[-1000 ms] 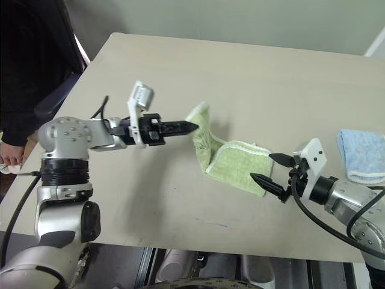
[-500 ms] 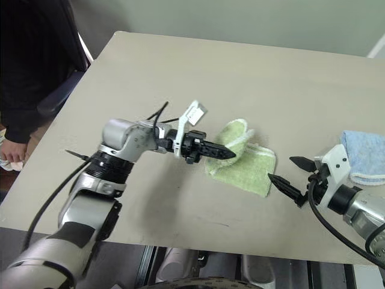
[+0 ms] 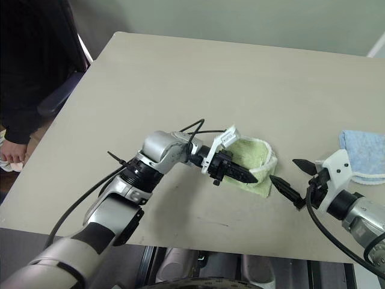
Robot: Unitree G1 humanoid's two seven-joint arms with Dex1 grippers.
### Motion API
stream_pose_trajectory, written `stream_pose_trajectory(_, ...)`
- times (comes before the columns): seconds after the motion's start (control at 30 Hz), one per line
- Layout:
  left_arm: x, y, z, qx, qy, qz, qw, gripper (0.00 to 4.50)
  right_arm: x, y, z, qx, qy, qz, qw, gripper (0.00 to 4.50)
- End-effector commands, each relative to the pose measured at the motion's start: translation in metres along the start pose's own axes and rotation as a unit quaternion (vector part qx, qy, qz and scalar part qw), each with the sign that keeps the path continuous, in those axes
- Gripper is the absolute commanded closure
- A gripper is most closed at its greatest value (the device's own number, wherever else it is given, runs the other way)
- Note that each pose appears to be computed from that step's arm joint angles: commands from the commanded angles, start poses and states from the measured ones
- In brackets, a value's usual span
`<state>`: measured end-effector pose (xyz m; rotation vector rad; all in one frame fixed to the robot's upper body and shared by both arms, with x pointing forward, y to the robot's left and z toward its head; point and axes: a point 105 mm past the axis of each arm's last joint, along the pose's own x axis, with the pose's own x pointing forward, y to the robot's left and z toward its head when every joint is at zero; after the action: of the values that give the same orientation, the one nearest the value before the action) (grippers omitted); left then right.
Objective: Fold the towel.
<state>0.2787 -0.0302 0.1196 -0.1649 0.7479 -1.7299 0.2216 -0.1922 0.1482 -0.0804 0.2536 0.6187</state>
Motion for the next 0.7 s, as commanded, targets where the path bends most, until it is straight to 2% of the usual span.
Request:
stream_pose_trajectory(0.03,0.001,-0.004,0.007,0.011,-0.011,-0.015,1.0,2.77,0.0,0.002,0.009,-0.018,-0.016,-0.003,1.0,0.0)
stream_pose_trajectory(0.23,-0.005,-0.014,0.016,0.015,-0.029,-0.039,0.999,0.73,0.001,-0.001,0.01,-0.019,-0.016,-0.009,1.0,0.0)
stream_pose_trajectory(0.3,-0.01,-0.015,0.022,0.053,-0.035,-0.019,0.998,0.15,0.001,-0.002,0.01,-0.02,-0.016,-0.009,1.0,0.0)
stream_pose_trajectory(0.33,-0.012,-0.015,0.025,0.07,-0.038,-0.01,0.997,0.02,0.001,-0.002,0.01,-0.02,-0.015,-0.009,1.0,0.0)
stream_pose_trajectory(0.53,-0.04,-0.045,0.064,0.119,-0.114,-0.014,0.986,0.02,0.004,0.001,0.019,-0.017,-0.034,0.004,0.999,0.0)
stream_pose_trajectory(0.6,-0.053,-0.05,0.076,0.14,-0.142,-0.004,0.98,0.0,0.006,0.006,0.024,-0.02,-0.046,0.02,0.999,0.4)
stream_pose_trajectory(0.7,-0.078,-0.044,0.089,0.157,-0.182,0.042,0.97,0.59,0.009,0.013,0.036,-0.02,-0.068,0.044,0.997,1.25)
